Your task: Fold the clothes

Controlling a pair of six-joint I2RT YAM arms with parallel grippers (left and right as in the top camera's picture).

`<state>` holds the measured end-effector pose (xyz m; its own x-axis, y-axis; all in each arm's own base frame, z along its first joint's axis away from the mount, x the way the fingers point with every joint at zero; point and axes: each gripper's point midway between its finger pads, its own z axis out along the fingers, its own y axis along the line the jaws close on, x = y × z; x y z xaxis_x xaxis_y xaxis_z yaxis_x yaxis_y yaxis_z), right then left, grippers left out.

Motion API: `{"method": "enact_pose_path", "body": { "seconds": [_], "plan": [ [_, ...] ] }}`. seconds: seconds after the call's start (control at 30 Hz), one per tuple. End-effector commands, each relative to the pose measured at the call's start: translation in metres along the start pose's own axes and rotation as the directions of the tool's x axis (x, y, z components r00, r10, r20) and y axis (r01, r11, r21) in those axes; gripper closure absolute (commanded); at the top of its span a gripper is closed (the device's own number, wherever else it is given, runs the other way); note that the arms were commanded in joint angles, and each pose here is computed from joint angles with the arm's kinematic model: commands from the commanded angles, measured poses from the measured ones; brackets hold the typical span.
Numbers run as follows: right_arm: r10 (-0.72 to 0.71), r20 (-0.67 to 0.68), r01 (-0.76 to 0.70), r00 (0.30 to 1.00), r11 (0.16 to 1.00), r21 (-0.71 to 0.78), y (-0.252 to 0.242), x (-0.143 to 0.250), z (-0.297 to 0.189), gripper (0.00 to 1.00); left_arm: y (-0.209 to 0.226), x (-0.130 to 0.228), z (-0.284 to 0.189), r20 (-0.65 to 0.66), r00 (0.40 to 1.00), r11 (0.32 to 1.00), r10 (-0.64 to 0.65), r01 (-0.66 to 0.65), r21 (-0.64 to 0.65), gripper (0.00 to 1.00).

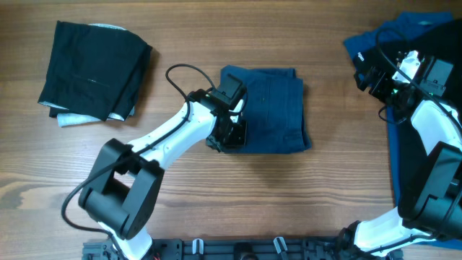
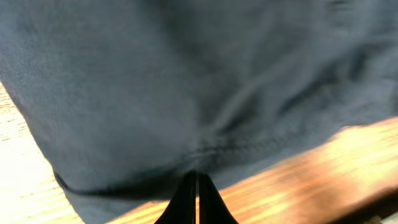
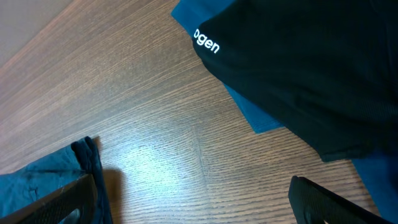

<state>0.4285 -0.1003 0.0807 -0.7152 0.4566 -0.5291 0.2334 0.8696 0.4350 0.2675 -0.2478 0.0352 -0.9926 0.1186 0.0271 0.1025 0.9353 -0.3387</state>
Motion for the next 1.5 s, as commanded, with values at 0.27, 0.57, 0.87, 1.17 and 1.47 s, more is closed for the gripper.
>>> {"method": "enact_pose_path", "body": {
  "seconds": [0.27,0.57,0.87,1.17,1.47],
  "plan": [
    [-0.014,0.028,0.014,1.0,1.0,0.005,0.004,-0.008,-0.007,0.01,0.122,-0.052,-0.012,0.272,0.959,0.866,-0.081,0.203,-0.457,0.9],
    [-0.014,0.027,0.014,1.0,1.0,0.005,0.004,-0.008,-0.007,0.01,0.13,-0.194,-0.097,0.721,0.692,0.937,0.04,0.225,-0.268,0.24],
    [-0.014,0.027,0.014,1.0,1.0,0.005,0.004,-0.008,-0.007,0.01,0.032,-0.102,-0.107,0.414,0.898,0.985,-0.15,0.171,-0.014,0.27],
    [-0.014,0.027,0.014,1.0,1.0,0.005,0.004,-0.008,-0.007,0.01,-0.013,-0.005,-0.042,0.137,0.987,0.984,-0.087,0.107,-0.145,0.96],
    [-0.014,0.027,0.014,1.0,1.0,0.005,0.004,-0.008,-0.007,0.01,-0.036,0.024,0.017,0.001,0.998,0.987,-0.057,0.056,-0.153,0.96]
  ]
}}
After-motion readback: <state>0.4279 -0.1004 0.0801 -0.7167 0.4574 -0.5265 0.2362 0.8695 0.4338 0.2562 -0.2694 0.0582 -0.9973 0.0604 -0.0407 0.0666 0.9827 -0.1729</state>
